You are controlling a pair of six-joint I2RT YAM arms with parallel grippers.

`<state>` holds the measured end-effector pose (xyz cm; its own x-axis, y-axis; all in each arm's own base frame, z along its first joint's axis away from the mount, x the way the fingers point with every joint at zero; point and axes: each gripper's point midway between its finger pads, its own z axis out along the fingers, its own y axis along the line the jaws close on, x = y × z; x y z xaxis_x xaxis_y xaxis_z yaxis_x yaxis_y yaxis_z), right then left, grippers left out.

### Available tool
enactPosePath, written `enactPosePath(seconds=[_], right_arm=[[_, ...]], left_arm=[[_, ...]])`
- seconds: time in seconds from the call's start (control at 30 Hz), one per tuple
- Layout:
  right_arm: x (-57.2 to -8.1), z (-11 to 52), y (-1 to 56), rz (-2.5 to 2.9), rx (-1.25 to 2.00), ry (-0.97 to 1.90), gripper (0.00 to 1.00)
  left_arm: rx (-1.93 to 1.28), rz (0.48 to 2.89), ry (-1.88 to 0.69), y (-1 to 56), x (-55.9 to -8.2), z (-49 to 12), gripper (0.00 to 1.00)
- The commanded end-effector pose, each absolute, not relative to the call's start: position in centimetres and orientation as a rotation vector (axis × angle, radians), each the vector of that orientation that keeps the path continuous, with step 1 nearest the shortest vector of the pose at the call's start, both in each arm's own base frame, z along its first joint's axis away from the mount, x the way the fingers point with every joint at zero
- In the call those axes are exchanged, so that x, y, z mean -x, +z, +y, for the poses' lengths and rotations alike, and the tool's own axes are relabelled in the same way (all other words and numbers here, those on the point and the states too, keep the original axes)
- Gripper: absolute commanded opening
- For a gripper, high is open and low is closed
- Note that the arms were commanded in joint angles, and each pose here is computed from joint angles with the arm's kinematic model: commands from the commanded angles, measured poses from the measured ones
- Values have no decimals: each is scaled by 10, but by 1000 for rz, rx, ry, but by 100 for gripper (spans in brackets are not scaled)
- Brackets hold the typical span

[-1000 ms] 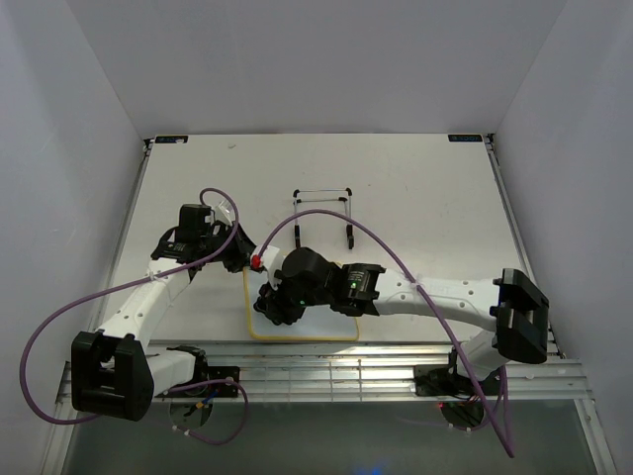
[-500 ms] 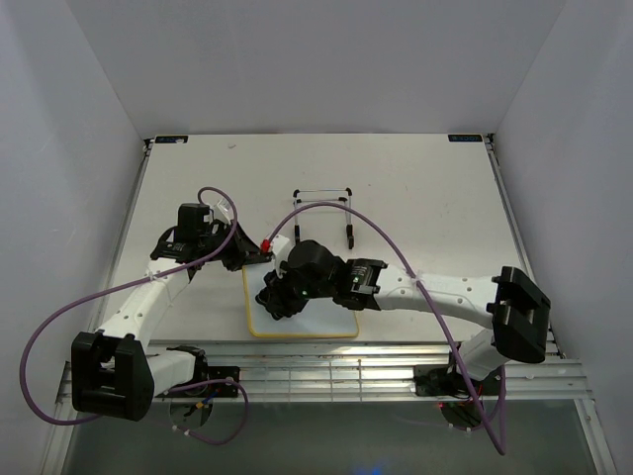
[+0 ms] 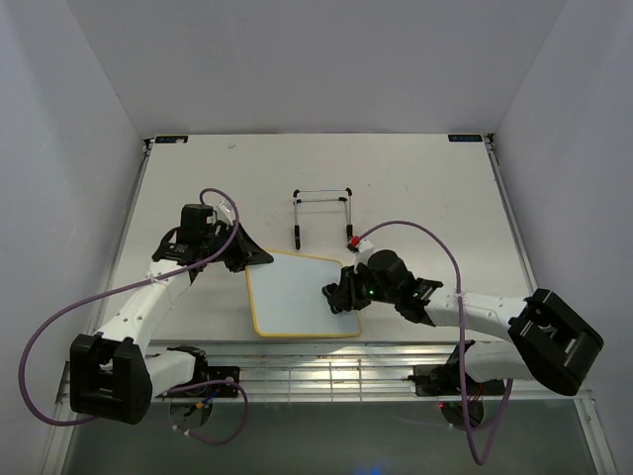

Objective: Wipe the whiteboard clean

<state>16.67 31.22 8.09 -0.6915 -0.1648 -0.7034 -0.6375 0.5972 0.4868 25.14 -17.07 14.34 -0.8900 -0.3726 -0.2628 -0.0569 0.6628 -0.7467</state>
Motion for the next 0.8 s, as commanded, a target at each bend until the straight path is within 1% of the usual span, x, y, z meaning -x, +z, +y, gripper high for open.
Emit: enactPosePath(seconds=[0.0, 0.2, 0.4, 0.53, 0.57, 0.6, 0.67, 0.77], right_arm=[[-155, 250, 15, 2457, 540, 848, 8], [-157, 232, 1, 2535, 438, 850, 8], [-168, 227, 19, 2491, 452, 817, 8], [-193, 201, 44, 2443, 406, 677, 8], [-208, 192, 57, 2417, 357, 644, 8], [-208, 182, 63, 2425, 342, 609, 8], [-226, 164, 82, 2386, 302, 518, 8], [-237, 139, 95, 2397, 247, 381, 8]], left_arm=[[198, 2492, -554, 100, -266, -113, 0], [168, 2478, -585, 104, -264, -119, 0], [149, 2465, -604, 108, -264, -123, 0], [140, 2436, -611, 114, -264, -123, 0], [137, 2424, -613, 118, -264, -123, 0], [131, 2398, -614, 124, -264, -123, 0], [131, 2366, -613, 131, -265, -121, 0], [102, 2277, -644, 151, -265, -124, 0]])
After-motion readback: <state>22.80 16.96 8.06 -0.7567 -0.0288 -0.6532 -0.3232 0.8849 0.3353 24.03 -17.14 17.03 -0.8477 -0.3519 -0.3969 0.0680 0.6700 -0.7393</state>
